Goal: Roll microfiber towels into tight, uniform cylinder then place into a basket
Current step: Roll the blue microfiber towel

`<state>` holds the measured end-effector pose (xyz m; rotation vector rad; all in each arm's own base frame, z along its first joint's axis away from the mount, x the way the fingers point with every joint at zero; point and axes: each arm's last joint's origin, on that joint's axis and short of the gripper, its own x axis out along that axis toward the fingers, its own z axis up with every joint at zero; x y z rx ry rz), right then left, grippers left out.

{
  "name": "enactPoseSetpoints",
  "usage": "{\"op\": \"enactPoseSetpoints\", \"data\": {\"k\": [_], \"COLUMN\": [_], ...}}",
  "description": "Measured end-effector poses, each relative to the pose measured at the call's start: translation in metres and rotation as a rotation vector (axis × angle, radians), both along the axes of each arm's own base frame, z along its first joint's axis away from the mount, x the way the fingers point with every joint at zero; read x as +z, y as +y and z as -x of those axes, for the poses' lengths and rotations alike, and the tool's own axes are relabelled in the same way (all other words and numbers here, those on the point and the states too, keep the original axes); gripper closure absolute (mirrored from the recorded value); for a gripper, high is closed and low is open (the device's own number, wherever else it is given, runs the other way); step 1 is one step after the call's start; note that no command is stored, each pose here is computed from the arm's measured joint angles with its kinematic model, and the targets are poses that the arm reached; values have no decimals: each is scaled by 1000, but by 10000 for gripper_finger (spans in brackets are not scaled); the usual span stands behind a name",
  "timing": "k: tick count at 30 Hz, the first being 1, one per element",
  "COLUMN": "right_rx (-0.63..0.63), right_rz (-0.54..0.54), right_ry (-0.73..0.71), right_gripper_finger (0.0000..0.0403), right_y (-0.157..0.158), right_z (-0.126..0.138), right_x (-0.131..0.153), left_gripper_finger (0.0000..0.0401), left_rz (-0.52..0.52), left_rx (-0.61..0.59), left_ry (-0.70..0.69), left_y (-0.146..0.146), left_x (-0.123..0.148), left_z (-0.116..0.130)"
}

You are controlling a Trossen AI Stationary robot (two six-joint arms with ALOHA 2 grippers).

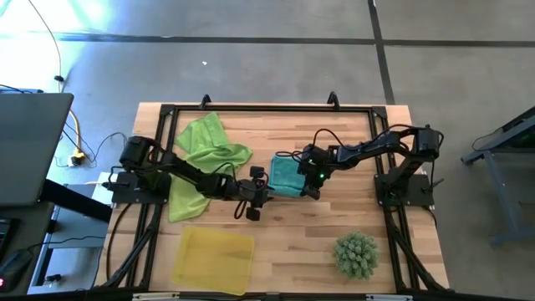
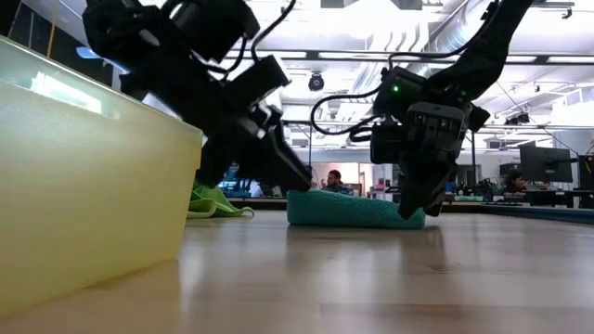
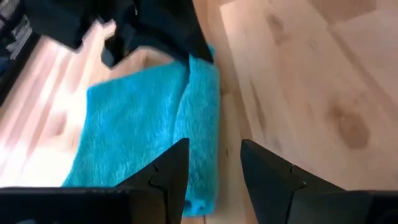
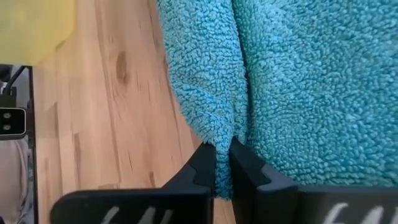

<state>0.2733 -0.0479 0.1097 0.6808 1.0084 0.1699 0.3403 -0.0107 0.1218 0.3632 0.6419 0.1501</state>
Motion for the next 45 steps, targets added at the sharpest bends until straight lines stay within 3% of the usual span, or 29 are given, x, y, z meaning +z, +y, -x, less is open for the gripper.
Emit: {"op": "enactPoseSetpoints", "data": {"k": [14,20,26,32,35,41,45], "right_rx": [0,46,146,298,374,529,564], "right_rz": [15,60,136,196,319,674,817], "right_ry": [-8,-38,-84,-22,-38,-66,-61], "right_gripper_finger": [396,385,321,281,280,281,281], "right_y": [-1,-1,-3,-2,8,45,63], "right_z": [-1,-1,-4,-5,-7,-11,-15], "right_x": [1,1,13,44,58,64,61], "left_gripper_finger": [265,265,265,265,265,265,265], "left_rz": [87,253,415,614,660,691,717], "left_rx": [105,125,226,316,355,384,405], "left_ry": [5,21,14,-7,-20,-34,-46], "left_y": [26,34,38,40,40,40,40], "left_x": [-24,-31,-32,-32,-32,-33,-32], "left_z": [-6,-5,-3,-2,-2,-2,-3]}}
